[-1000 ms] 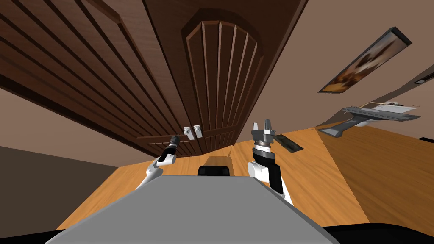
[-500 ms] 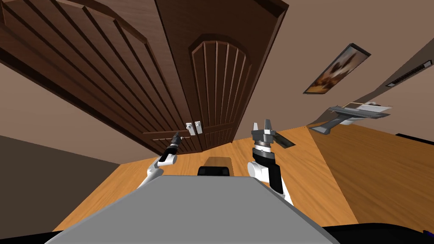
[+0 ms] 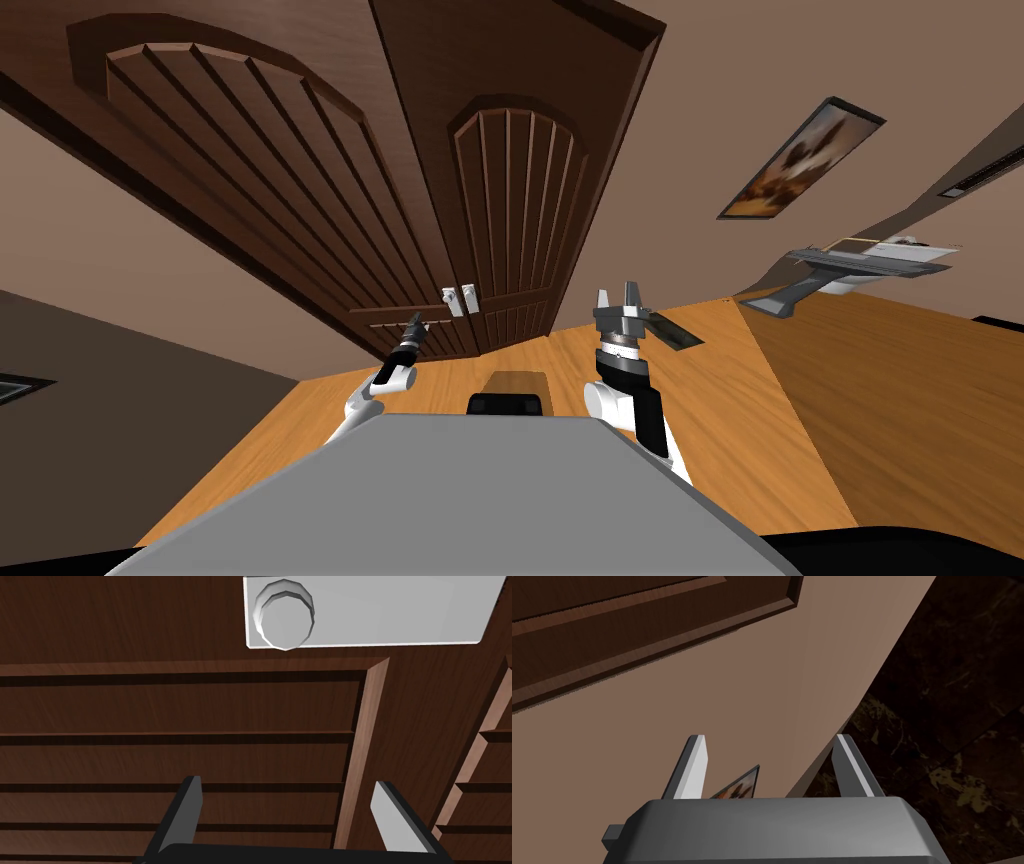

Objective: Pull the door open

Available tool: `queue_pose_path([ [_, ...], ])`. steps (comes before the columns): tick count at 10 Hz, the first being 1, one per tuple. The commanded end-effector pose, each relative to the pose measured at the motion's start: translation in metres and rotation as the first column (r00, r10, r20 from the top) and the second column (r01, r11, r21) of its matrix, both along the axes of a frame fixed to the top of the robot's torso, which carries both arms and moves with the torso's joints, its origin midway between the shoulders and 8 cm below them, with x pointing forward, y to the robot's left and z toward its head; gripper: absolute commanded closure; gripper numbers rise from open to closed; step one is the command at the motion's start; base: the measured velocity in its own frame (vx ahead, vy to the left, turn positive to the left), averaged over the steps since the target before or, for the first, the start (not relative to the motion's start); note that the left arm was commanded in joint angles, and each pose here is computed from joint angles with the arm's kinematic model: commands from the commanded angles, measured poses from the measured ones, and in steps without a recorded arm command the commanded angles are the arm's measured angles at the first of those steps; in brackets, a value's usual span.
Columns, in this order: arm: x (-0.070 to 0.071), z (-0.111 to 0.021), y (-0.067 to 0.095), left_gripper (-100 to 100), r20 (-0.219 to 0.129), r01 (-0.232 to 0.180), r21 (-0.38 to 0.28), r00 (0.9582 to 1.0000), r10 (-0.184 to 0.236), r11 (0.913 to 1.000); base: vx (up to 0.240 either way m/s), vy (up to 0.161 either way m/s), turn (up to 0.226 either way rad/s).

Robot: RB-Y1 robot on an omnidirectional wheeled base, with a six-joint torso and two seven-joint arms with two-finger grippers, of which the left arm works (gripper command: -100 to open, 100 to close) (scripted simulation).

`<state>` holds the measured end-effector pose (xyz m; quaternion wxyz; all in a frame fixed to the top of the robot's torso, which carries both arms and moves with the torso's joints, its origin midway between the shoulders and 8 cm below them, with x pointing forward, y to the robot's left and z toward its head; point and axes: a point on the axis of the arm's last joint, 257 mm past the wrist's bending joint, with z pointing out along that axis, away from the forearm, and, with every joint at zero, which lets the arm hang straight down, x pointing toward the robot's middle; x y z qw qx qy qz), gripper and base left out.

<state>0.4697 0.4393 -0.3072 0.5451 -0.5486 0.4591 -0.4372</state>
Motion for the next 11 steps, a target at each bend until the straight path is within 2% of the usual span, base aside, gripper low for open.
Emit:
queue_pose_path([
  [1,-0.003,-0.004,0.016,-100,-0.013,-0.024,0.009,0.9996,0.024,0.9997,0.085,0.155,0.051],
  [3,-0.002,-0.004,0.020,-100,-0.013,-0.034,0.011,0.9993,0.034,0.9994,0.166,0.087,-0.002],
  [5,0.007,0.001,0.008,-100,0.002,-0.018,0.003,0.9998,0.018,0.9998,0.217,0.016,-0.094],
  [7,0.021,0.009,-0.014,-100,0.027,0.015,-0.008,0.9995,-0.014,0.9999,0.237,-0.081,-0.178],
  [9,0.020,0.008,-0.011,-100,0.027,0.012,-0.008,0.9996,-0.012,0.9999,0.102,-0.080,-0.011],
  [10,0.020,0.008,-0.011,100,0.027,0.012,-0.008,0.9996,-0.012,0.9999,0.000,0.000,0.000],
  [11,0.020,0.008,-0.011,100,0.027,0.012,-0.008,0.9996,-0.012,0.9999,-0.025,0.015,-0.017],
])
